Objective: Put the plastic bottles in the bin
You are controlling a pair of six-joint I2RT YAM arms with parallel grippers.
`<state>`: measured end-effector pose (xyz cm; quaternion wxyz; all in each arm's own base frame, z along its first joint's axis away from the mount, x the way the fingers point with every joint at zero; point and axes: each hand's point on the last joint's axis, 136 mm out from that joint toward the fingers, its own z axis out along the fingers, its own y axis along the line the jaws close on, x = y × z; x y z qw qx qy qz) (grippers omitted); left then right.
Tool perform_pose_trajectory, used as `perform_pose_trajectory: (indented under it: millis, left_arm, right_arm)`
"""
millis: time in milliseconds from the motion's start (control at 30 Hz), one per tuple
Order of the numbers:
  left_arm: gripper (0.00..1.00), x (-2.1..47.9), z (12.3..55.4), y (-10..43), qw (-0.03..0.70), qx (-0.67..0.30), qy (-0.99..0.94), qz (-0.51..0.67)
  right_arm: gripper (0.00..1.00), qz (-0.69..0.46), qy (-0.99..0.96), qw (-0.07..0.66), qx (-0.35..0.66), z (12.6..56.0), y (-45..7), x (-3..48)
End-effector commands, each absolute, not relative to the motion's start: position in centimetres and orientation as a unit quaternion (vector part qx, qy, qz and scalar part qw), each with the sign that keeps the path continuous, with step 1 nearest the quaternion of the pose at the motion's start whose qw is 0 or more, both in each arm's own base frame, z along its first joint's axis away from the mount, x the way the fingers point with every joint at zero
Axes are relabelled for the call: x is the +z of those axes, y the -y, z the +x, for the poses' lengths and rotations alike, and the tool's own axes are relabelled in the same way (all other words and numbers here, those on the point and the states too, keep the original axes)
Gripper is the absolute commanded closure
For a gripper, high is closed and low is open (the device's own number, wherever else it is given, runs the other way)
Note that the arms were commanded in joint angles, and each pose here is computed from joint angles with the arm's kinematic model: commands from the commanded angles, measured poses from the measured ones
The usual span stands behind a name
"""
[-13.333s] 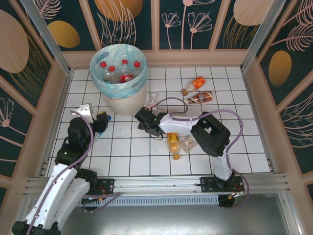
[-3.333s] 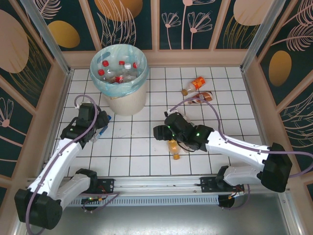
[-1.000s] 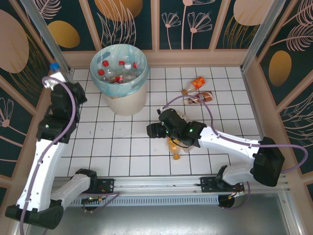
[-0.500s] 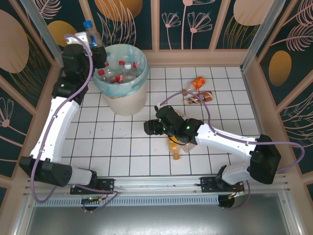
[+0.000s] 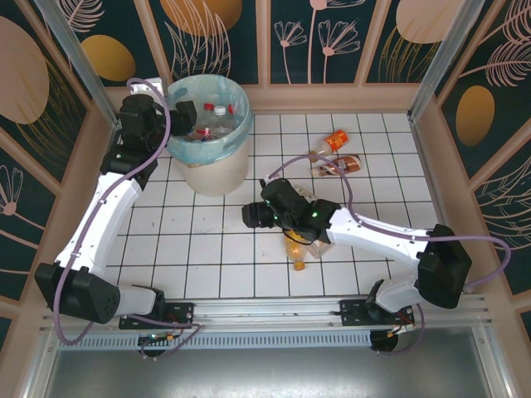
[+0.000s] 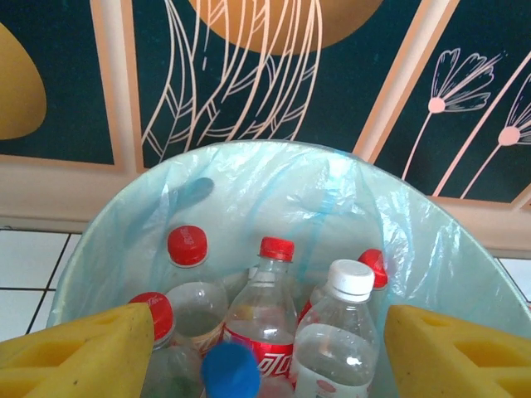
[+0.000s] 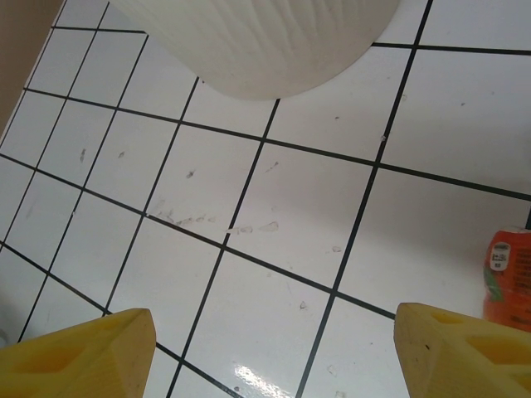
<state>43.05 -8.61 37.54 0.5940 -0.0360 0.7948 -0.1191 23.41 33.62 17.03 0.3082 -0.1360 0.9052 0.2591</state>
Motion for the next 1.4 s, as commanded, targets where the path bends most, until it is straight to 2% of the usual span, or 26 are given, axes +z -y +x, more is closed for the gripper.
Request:
perform_pose_trajectory:
  millis: [0,300,500,633,733,967,1133,1367]
  left_arm:
    - [0.27,39.3,42.7,8.2,0.621,-0.11,-0.775,-0.038]
    - [0.32,39.8,43.2,8.8,0.61,-0.126,-0.782,-0.035]
    - [0.37,42.8,42.8,10.3,0.623,-0.138,-0.77,-0.003]
    - [0.36,44.9,41.4,14.5,0.642,-0.095,-0.758,0.067]
    - [0.37,45.1,40.5,17.7,0.64,-0.113,-0.753,0.103]
    - [0.37,41.5,37.1,26.8,0.617,-0.123,-0.744,0.224]
    - [0.36,37.3,33.8,33.2,0.579,-0.134,-0.737,0.322]
    - [0.36,33.3,31.3,35.6,0.539,-0.208,-0.742,0.34]
  right_arm:
    - [0.24,-0.135,-0.898,0.315,0.276,23.9,-34.6,18.3]
    - [0.24,-0.13,-0.899,0.32,0.268,23.9,-33.8,18.7]
    - [0.24,-0.115,-0.91,0.332,0.221,24.7,-31.8,19.1]
    - [0.24,-0.091,-0.922,0.327,0.185,25.5,-29.3,18.6]
    - [0.24,-0.057,-0.932,0.32,0.163,26.0,-26.6,18.2]
    - [0.24,0.047,-0.943,0.303,0.13,26.5,-18.3,17.0]
    - [0.25,0.09,-0.944,0.289,0.132,25.5,-15.0,16.4]
    - [0.25,0.132,-0.956,0.235,0.117,22.6,-12.5,13.7]
